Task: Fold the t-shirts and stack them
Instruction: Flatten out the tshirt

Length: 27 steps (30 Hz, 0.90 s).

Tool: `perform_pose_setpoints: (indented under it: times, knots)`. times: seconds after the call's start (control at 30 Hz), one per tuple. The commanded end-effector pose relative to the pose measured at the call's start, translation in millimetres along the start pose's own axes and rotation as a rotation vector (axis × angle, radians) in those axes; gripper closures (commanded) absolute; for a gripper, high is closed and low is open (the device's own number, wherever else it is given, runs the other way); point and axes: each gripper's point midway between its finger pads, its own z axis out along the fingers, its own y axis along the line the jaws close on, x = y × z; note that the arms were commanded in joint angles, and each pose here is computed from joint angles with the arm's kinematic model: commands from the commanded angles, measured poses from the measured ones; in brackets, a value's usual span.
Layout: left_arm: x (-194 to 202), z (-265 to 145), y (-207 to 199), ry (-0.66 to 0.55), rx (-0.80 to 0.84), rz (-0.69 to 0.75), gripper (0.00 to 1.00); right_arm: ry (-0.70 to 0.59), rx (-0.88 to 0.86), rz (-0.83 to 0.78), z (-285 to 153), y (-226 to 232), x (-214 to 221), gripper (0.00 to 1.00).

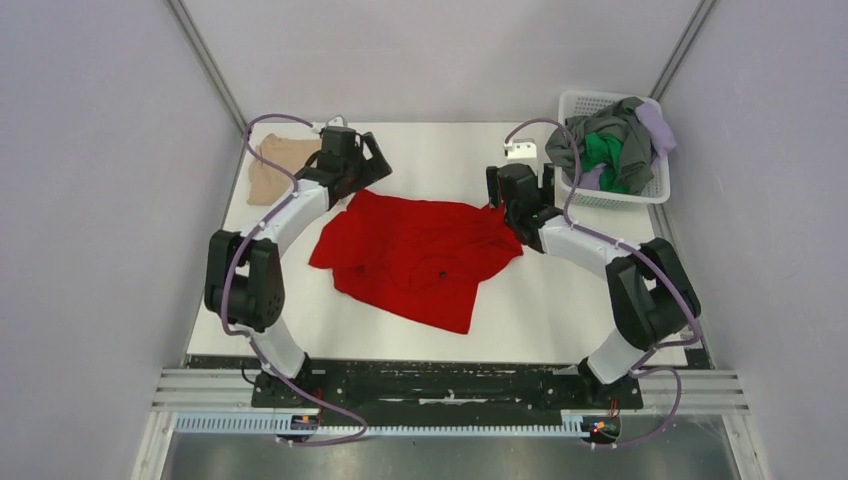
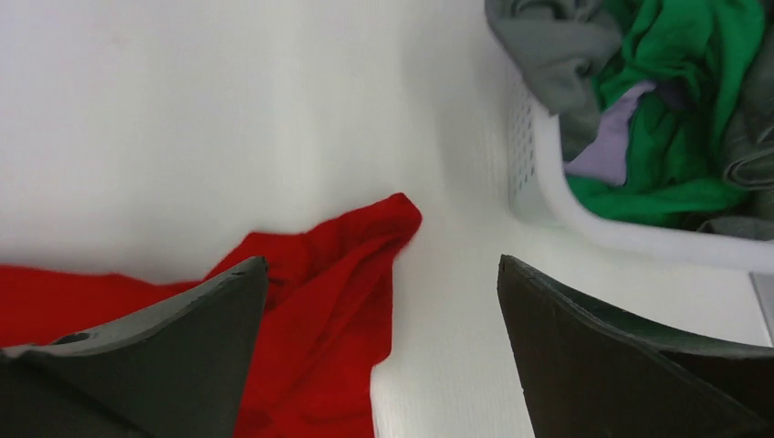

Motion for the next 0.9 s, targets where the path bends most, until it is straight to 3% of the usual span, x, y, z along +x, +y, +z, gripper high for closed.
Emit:
perform_pose_setpoints:
  times: [0.0, 0.1, 0.2, 0.3, 0.4, 0.6, 0.87]
  knots:
    - [8.2, -24.0, -18.8, 0.03, 0.083, 0.048, 0.0, -0.062, 0.1, 0.005, -8.3, -20.7, -37.7, 0.02]
    - [46.0, -51.6, -22.0, 0.107, 0.126, 0.069, 0.0, -0.093, -0.06, -0.005, -21.3, -4.6, -33.2, 0.02]
    - [87.6, -81.2, -30.1, 0.124, 0.195, 0.109, 0.0, -0.131, -0.37, -0.006, -37.3, 43.7, -24.5, 0.02]
    - [127.1, -96.9, -23.7, 0.198, 0.239, 0.069, 0.0, -0.089, -0.61, 0.008, -45.1, 90.1, -7.0, 0.02]
    - [154.5, -100.9, -11.6, 0.254, 0.259, 0.03, 0.0, -0.022, -0.67, 0.038, -34.3, 112.4, 10.9, 0.02]
    - [190.8, -84.3, 22.7, 0.329, 0.151, 0.003, 0.0, 0.038, -0.716, 0.065, -21.7, 133.3, 32.2, 0.02]
    - [200.7, -17.1, 40.0, 0.387, -0.029, -0.013, 0.0, 0.149, -0.703, 0.136, -49.7, 114.1, 89.7, 0.02]
